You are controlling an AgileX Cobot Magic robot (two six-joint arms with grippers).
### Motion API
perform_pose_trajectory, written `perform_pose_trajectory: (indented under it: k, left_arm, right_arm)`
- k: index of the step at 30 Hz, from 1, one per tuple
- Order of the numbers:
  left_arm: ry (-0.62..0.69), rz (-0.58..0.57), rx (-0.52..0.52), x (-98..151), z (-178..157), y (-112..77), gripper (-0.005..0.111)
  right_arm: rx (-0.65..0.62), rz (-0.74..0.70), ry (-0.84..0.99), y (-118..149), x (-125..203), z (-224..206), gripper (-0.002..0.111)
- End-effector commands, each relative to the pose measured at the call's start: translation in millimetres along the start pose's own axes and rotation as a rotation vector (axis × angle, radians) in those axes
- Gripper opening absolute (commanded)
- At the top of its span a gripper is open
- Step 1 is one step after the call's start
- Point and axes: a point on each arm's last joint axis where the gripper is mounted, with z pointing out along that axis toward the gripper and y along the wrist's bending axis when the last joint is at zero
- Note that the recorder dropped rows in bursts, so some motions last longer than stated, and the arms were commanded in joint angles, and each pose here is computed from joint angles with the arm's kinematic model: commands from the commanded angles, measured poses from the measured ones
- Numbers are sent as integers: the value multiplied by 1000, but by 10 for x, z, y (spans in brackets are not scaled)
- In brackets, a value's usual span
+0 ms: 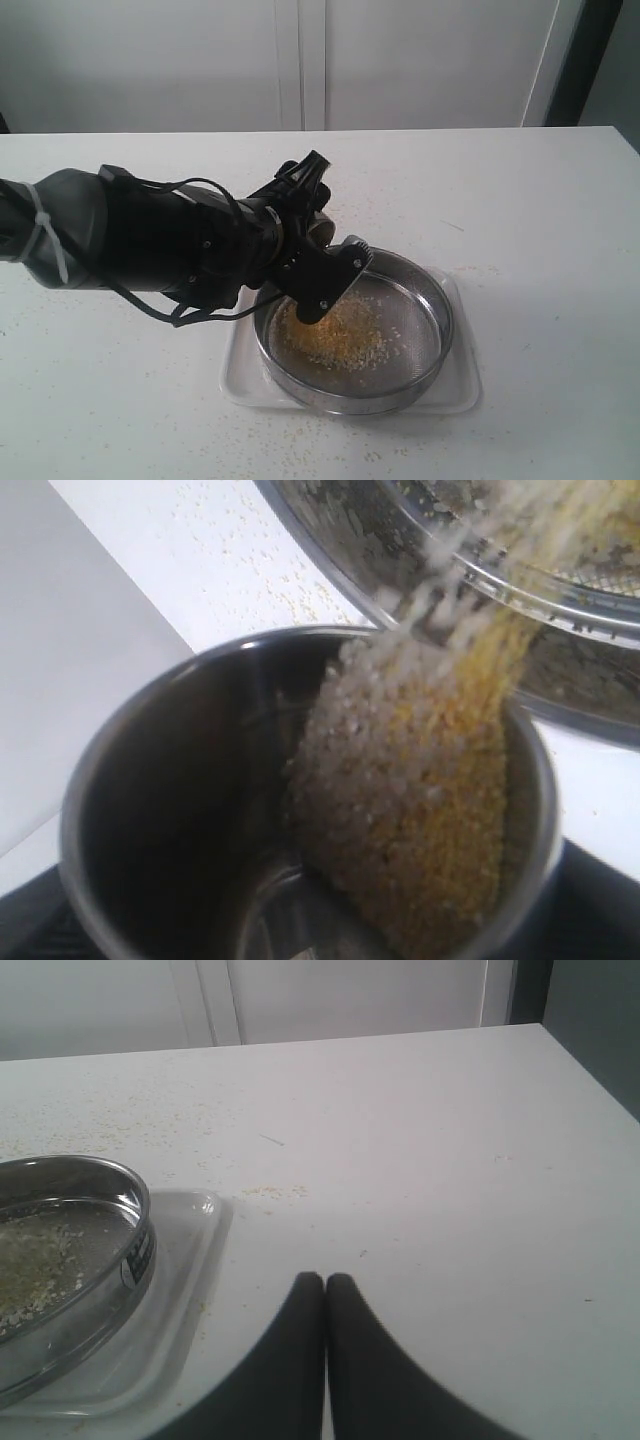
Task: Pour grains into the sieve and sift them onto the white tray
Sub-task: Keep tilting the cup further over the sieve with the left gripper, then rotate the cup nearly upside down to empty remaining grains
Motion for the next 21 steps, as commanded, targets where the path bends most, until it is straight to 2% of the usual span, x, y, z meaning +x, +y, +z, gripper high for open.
perform_pose_trajectory:
  k: [1, 6, 12, 21]
  left_arm:
    - [9, -1, -22, 14, -37, 50, 0]
    - [18, 0, -18, 19, -31, 43, 0]
    - [58, 66, 28, -52, 141, -96, 0]
    - [74, 98, 17, -45, 152, -93, 0]
  right_arm:
    - [5, 0, -8, -4, 7, 2, 0]
    - [5, 0, -8, -4, 7, 2, 0]
    - [5, 0, -8, -4, 7, 2, 0]
    - [5, 0, -8, -4, 7, 2, 0]
